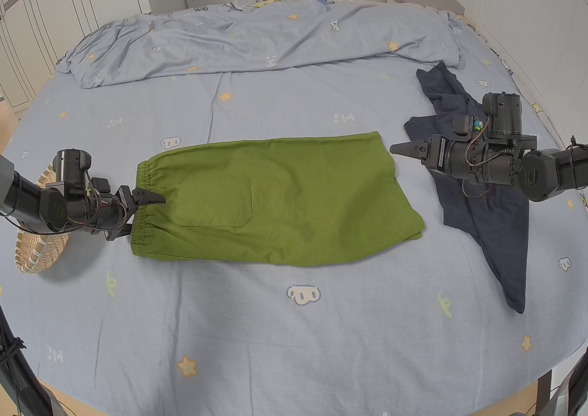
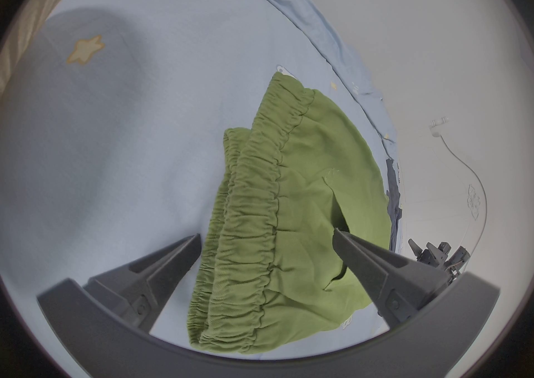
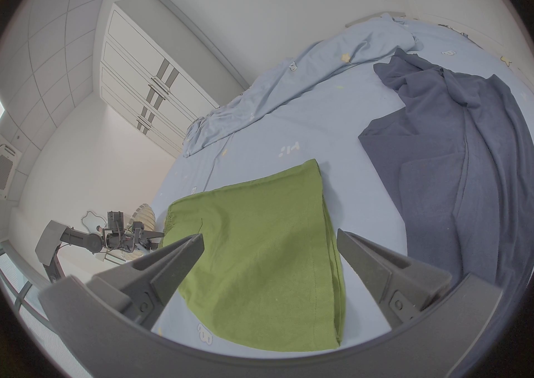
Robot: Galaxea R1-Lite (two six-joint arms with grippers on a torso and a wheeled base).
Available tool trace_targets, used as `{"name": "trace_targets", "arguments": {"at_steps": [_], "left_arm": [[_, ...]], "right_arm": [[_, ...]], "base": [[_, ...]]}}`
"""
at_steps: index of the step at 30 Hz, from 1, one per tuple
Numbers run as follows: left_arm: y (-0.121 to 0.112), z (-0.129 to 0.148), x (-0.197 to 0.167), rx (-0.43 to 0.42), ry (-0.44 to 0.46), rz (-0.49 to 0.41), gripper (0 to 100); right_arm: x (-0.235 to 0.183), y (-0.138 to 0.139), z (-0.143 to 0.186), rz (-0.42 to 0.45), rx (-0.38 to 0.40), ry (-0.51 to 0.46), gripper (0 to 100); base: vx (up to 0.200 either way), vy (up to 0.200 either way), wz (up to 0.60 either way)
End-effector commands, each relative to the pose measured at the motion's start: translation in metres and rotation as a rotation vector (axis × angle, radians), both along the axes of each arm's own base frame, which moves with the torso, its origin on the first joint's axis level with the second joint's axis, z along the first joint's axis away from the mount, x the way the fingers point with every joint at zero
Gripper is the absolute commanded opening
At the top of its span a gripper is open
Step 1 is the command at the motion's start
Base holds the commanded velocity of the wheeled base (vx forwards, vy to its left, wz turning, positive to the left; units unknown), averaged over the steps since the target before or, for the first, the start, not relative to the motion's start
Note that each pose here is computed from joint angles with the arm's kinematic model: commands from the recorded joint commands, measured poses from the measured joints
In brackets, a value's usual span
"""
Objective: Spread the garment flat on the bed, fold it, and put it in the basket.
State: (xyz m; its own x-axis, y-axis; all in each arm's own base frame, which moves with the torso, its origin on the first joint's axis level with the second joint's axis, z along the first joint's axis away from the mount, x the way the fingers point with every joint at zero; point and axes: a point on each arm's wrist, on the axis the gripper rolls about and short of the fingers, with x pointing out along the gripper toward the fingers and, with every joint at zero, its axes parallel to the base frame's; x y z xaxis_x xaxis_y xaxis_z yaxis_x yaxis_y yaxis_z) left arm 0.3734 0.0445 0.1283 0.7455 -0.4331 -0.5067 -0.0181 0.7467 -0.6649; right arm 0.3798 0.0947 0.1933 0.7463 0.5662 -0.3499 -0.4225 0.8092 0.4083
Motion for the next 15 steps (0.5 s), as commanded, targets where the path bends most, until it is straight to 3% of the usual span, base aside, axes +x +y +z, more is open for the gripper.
{"name": "trace_targets", "arguments": {"at_steps": [1, 15], "left_arm": [[0.004, -0.01, 0.003, -0.036, 0.03, 0.011, 100], [0.012, -0.035, 0.018, -0.131, 0.03, 0.009, 100]], "right_arm": [[0.002, 0.0, -0.003, -0.001, -0.002, 0.006, 100], [0.002, 0.001, -0.004, 0.001, -0.002, 0.008, 100]], "base": [[0.0, 0.0, 0.0], [0.0, 0.0, 0.0]]}}
